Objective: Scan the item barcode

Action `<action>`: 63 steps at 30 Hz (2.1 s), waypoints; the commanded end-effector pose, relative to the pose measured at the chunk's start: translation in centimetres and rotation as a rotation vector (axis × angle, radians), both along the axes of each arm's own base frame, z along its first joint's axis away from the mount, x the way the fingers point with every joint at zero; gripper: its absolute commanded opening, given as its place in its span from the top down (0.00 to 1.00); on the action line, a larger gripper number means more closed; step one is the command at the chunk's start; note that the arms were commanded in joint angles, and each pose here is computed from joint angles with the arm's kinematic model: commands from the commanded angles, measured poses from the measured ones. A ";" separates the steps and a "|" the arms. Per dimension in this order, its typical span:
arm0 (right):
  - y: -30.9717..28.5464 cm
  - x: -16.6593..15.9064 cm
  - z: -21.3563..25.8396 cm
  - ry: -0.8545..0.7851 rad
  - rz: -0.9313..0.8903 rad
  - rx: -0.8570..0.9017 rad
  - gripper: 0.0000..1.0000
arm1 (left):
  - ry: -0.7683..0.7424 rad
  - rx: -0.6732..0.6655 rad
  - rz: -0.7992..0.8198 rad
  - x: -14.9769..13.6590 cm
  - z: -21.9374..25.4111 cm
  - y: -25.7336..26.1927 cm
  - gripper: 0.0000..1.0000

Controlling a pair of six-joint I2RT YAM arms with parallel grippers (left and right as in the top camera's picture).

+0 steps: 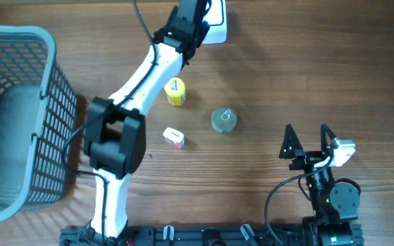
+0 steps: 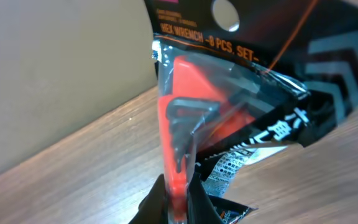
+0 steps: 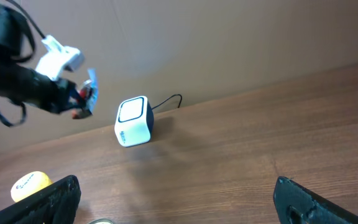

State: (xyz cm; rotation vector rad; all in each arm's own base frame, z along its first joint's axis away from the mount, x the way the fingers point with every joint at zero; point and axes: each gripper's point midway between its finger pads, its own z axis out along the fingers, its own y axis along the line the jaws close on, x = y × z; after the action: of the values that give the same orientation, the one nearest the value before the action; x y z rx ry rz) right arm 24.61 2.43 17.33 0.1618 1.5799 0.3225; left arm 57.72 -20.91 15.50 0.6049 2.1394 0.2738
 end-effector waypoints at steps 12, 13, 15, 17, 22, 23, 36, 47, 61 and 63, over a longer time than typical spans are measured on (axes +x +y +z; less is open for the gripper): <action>0.2 0.0 0.1 -0.006 0.009 -0.017 0.00 | -0.028 0.308 -0.171 2.3 -6.2 -1.5 0.96; 0.2 0.0 0.1 -0.006 0.009 -0.017 0.00 | -0.027 0.319 -0.178 2.3 -6.3 -1.5 0.96; 0.2 0.0 0.1 -0.006 0.009 -0.017 0.00 | -0.019 0.364 -0.201 2.2 -6.4 -1.3 0.96; 0.2 0.0 0.1 -0.006 0.009 -0.017 0.00 | -0.015 0.434 -0.216 2.2 -6.4 -0.7 0.96; 0.2 0.0 0.1 -0.006 0.009 -0.017 0.00 | 0.026 0.552 -0.200 2.4 -6.7 2.0 0.96; 0.2 0.0 0.1 -0.006 0.009 -0.017 0.00 | 0.027 0.557 -0.194 2.6 -6.7 2.6 0.96; 0.2 0.0 0.1 -0.006 0.009 -0.017 0.00 | -0.035 0.647 -0.261 3.9 -8.2 1.2 0.96; 0.2 0.0 0.1 -0.006 0.009 -0.017 0.00 | -0.079 0.901 -0.218 5.2 -3.8 2.9 0.96; 0.2 0.0 0.1 -0.006 0.010 -0.017 0.00 | -0.078 1.043 -0.304 5.1 -3.3 1.8 0.96; 0.2 0.0 0.1 -0.006 0.009 -0.017 0.00 | -0.076 1.056 -0.315 5.0 -3.3 1.6 0.96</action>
State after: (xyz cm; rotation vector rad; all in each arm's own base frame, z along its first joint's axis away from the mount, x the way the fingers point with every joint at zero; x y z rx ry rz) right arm 24.61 2.43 17.33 0.1618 1.5799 0.3225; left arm 62.44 -18.38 11.29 1.4569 1.6978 1.2237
